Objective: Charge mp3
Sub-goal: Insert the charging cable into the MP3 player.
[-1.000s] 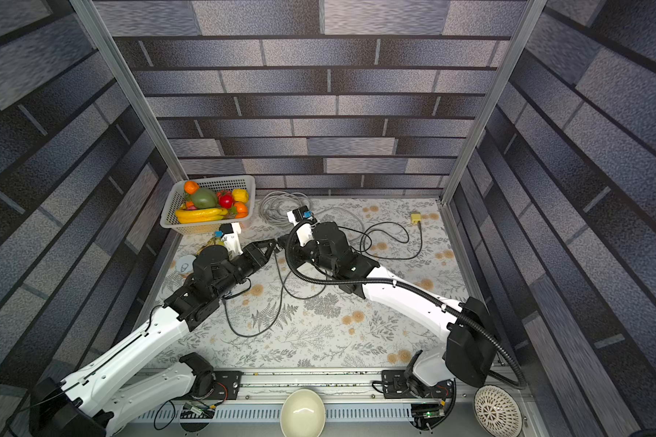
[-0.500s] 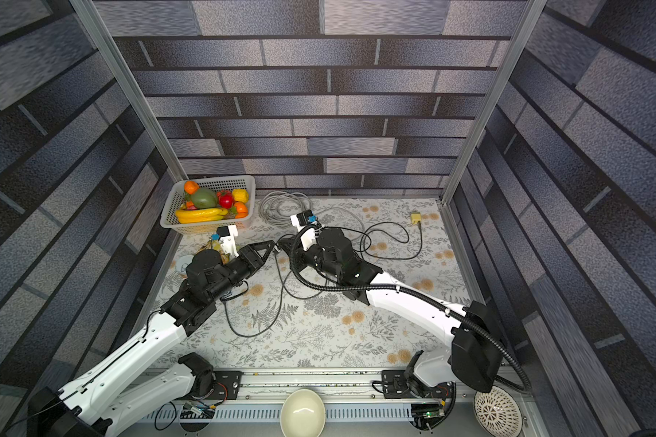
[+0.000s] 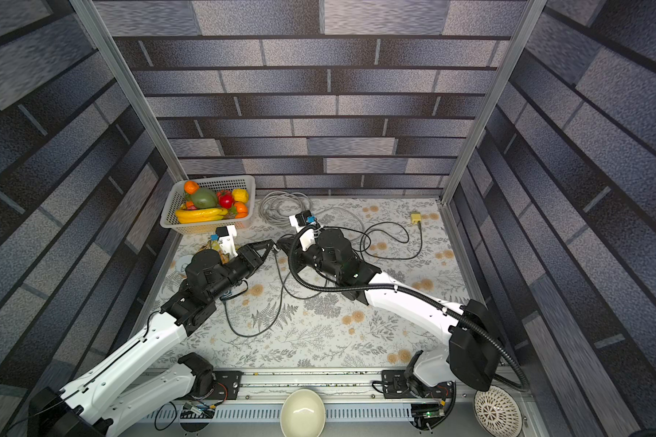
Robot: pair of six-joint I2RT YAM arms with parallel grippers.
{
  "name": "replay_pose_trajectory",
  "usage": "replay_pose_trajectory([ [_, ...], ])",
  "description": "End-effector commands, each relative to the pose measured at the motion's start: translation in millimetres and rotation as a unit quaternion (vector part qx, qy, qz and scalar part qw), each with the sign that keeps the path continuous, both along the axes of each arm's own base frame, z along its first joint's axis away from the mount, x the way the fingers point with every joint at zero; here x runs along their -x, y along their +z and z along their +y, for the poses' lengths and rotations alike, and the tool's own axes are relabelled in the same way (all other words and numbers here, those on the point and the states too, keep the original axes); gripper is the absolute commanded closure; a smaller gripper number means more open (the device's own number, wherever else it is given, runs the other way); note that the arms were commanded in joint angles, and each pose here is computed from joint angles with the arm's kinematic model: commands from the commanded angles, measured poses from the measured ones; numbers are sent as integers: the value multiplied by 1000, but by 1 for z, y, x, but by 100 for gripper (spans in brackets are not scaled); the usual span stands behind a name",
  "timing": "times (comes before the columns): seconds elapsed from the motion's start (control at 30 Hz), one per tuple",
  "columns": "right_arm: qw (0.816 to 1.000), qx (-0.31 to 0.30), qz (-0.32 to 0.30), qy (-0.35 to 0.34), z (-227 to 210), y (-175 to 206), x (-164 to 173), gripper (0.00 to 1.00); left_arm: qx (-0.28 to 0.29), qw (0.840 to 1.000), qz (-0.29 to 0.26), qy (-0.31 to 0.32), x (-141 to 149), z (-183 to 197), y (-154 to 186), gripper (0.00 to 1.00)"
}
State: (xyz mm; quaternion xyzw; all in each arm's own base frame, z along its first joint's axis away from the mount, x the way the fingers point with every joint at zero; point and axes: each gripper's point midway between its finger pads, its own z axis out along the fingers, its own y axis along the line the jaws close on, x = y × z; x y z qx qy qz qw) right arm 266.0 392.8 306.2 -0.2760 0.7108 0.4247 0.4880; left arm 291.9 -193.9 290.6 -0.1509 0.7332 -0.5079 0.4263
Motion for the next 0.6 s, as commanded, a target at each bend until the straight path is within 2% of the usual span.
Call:
replay_pose_trajectory([
  [0.0,984,148,93,28,0,-108,22,100,98,981,-154,-64,28,-12,110,99],
  [0.33,982,166,91,23,-3,-122,23,100,115,978,-166,-59,27,-5,122,100],
  [0.57,982,163,96,15,-3,-120,21,100,105,979,-161,-68,28,-10,119,100],
])
